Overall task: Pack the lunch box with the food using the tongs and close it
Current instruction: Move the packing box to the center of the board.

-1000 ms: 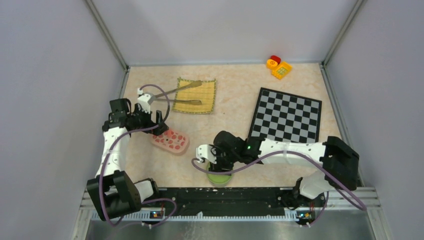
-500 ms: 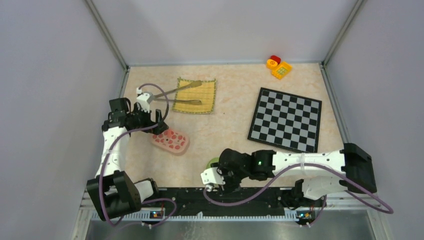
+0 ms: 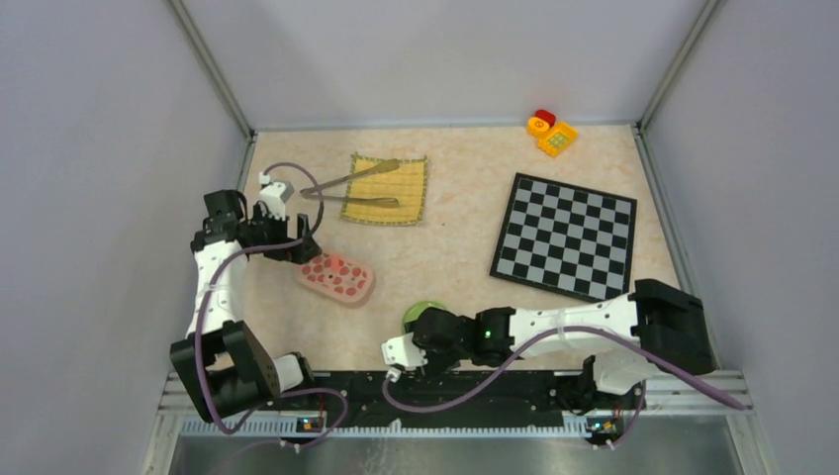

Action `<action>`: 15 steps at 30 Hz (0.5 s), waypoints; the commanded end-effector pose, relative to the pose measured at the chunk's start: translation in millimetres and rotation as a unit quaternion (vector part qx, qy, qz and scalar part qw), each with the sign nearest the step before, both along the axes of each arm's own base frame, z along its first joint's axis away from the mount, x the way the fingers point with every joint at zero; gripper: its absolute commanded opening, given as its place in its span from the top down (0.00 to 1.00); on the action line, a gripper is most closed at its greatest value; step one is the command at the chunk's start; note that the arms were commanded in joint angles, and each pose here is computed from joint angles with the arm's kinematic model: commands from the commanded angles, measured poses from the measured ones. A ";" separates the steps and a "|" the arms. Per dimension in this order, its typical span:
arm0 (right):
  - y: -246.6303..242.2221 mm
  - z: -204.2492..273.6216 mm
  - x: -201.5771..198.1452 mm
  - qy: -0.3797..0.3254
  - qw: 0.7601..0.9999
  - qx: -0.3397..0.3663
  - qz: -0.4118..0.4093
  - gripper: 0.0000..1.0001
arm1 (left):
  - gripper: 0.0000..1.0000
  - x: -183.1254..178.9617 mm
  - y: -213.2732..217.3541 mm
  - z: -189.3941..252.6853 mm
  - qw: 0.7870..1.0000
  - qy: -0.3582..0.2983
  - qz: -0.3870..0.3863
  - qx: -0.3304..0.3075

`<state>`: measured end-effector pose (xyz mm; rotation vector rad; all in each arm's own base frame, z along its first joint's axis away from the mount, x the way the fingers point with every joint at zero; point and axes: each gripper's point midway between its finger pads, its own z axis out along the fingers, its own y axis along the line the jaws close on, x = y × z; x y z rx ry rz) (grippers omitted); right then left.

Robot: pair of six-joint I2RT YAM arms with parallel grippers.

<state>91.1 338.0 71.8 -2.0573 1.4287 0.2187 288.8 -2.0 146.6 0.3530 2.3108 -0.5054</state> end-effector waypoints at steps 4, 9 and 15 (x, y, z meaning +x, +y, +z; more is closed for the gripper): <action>-4.6 -4.7 43.4 0.004 0.997 -0.001 -0.080 0.41 | 0.01 3.6 25.5 2.9 0.998 -0.006 -0.017 0.061; -9.3 -9.1 66.9 -0.012 0.996 0.003 -0.088 0.42 | 0.01 -1.1 33.7 -11.7 0.998 0.021 -0.014 0.058; -20.9 -16.6 94.0 0.005 0.994 0.002 -0.112 0.44 | 0.01 2.0 46.7 -28.3 0.995 0.012 -0.047 0.085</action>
